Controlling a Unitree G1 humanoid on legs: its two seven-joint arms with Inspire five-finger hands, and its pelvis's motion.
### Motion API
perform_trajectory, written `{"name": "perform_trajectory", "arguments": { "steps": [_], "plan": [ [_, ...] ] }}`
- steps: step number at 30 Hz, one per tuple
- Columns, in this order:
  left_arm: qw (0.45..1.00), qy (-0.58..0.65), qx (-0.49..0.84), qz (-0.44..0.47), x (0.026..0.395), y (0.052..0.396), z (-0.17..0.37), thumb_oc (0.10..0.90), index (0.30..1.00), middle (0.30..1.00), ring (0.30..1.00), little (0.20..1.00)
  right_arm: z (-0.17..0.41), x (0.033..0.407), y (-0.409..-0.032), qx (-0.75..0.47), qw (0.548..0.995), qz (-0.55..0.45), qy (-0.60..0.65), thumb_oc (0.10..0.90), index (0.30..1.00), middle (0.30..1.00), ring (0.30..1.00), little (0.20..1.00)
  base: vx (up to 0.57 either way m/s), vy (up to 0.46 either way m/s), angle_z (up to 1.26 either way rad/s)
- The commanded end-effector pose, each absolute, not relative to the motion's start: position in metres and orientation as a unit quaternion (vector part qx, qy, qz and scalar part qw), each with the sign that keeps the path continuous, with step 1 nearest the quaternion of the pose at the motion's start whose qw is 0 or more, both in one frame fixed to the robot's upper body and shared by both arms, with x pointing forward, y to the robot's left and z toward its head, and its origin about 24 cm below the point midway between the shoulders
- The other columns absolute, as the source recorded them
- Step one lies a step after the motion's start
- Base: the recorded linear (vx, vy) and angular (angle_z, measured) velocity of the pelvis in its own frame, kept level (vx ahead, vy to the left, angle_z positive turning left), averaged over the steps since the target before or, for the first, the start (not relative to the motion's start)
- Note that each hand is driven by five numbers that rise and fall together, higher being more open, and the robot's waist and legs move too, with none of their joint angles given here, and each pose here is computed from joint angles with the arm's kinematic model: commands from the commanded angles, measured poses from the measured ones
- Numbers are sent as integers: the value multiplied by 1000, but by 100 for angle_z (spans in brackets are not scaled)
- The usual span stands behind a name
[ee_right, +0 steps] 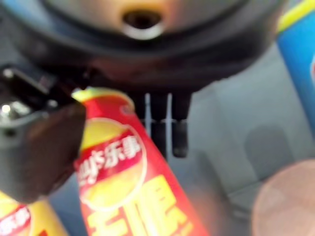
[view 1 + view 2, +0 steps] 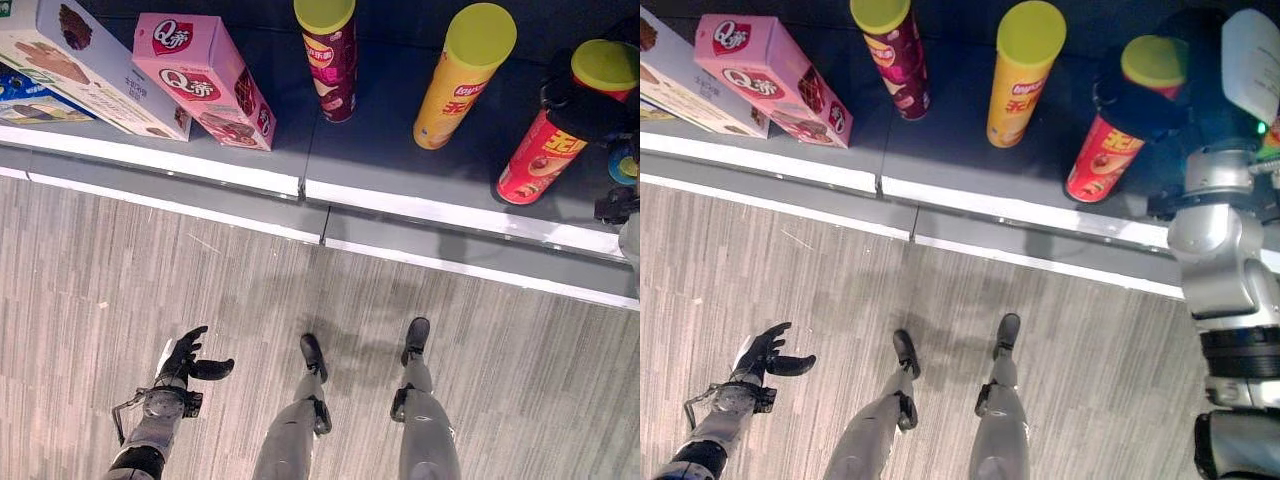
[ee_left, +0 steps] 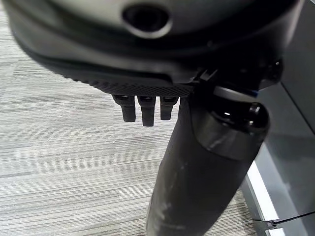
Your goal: Put the goods on the table back onto the shelves and tidy them up.
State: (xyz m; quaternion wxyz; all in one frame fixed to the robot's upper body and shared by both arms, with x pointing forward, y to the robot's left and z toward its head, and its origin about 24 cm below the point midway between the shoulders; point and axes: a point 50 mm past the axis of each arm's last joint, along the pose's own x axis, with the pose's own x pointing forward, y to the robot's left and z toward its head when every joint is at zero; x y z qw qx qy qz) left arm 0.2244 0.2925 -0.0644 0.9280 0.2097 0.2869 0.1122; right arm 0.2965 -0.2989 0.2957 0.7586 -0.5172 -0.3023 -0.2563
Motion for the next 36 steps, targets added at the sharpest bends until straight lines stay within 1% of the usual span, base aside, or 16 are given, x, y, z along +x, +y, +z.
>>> {"name": "perform_trajectory", "arguments": {
  "steps": [1, 6, 10, 15, 23, 28, 36],
  "plan": [
    [899, 306, 273, 156, 204, 336, -56, 800, 900, 900, 900, 900, 365, 262, -292, -487, 665, -345, -448, 400, 300, 300, 300, 300, 0, 0, 0],
    [898, 305, 278, 153, 204, 332, -58, 800, 900, 900, 900, 900, 372, 252, -294, -474, 633, -393, -470, 400, 300, 300, 300, 300, 0, 0, 0],
    [899, 304, 275, 153, 205, 328, -60, 800, 900, 900, 900, 900, 371, 248, -295, -444, 624, -423, -484, 400, 300, 300, 300, 300, 0, 0, 0],
    [906, 288, 275, 146, 211, 321, -57, 800, 900, 900, 900, 900, 369, 245, -295, -417, 619, -447, -493, 400, 300, 300, 300, 300, 0, 0, 0],
    [909, 289, 263, 147, 209, 315, -61, 800, 900, 900, 900, 900, 362, 246, -292, -373, 625, -462, -506, 400, 300, 300, 300, 300, 7, -3, 1],
    [909, 288, 262, 146, 210, 315, -61, 800, 900, 900, 900, 900, 361, 249, -290, -367, 628, -463, -507, 400, 300, 300, 300, 300, 25, -3, 8],
    [912, 281, 261, 144, 212, 312, -60, 800, 900, 900, 900, 900, 359, 250, -291, -371, 619, -475, -504, 400, 300, 300, 300, 300, 7, -2, 2]
  ]
}}
